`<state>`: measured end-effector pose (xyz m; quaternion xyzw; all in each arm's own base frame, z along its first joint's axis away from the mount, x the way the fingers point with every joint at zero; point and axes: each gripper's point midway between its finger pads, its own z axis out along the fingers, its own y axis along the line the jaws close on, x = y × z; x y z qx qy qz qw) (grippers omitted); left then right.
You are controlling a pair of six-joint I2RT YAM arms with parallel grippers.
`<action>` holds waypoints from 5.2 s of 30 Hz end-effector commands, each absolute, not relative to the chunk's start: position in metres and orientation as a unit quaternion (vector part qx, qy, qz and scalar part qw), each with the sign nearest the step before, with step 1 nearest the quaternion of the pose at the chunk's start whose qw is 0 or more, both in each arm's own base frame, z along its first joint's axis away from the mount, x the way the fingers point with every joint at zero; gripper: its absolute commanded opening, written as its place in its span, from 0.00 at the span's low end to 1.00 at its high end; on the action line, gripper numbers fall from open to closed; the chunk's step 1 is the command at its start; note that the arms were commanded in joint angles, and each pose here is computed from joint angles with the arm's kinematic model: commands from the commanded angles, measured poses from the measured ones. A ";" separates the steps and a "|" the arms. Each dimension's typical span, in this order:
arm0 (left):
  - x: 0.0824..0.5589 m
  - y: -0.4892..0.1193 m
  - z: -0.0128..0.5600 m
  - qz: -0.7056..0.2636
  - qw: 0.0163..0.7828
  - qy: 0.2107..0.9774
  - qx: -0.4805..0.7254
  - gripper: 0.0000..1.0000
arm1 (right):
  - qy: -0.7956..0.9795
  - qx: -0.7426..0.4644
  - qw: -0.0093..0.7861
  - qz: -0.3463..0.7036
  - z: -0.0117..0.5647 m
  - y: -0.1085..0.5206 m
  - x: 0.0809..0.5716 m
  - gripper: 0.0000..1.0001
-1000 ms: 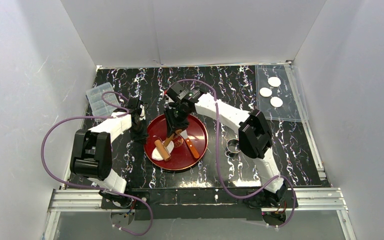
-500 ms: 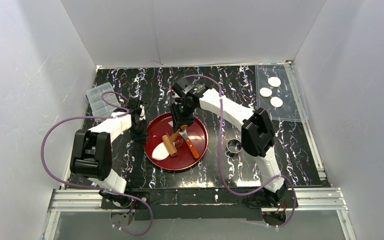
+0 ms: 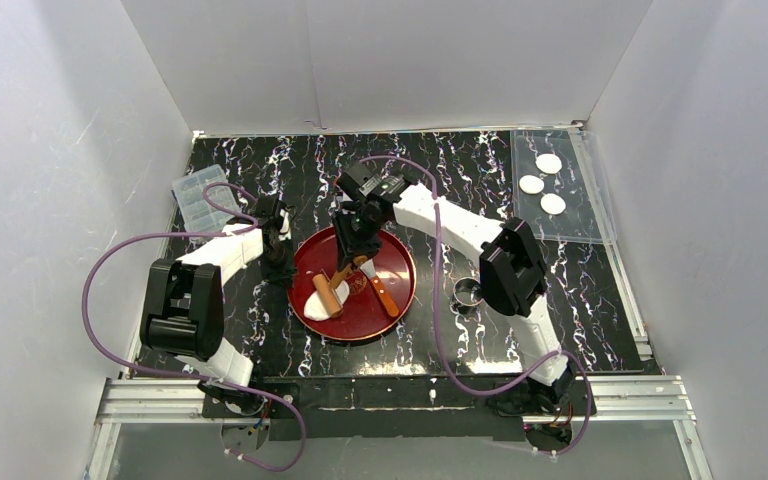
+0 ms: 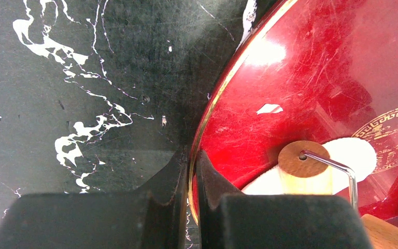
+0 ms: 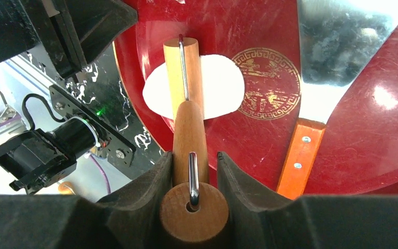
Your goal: Roll out the dumpling wrappers from the dough
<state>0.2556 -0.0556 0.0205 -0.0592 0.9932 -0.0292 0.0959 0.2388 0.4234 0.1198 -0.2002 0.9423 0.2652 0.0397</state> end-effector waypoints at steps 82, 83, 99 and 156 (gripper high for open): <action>0.257 -0.042 0.029 -0.002 0.126 0.990 -0.057 0.00 | 0.924 -0.241 0.016 0.298 0.125 0.456 0.211 0.01; 0.257 -0.042 0.028 -0.002 0.126 0.990 -0.057 0.00 | 0.926 -0.242 0.014 0.289 0.120 0.453 0.211 0.01; 0.258 -0.043 0.030 -0.005 0.130 0.990 -0.057 0.00 | 0.961 -0.227 0.064 0.144 0.080 0.367 0.256 0.01; 0.259 -0.042 0.031 -0.003 0.134 0.990 -0.055 0.00 | 0.911 -0.216 0.110 0.333 0.192 0.442 0.245 0.01</action>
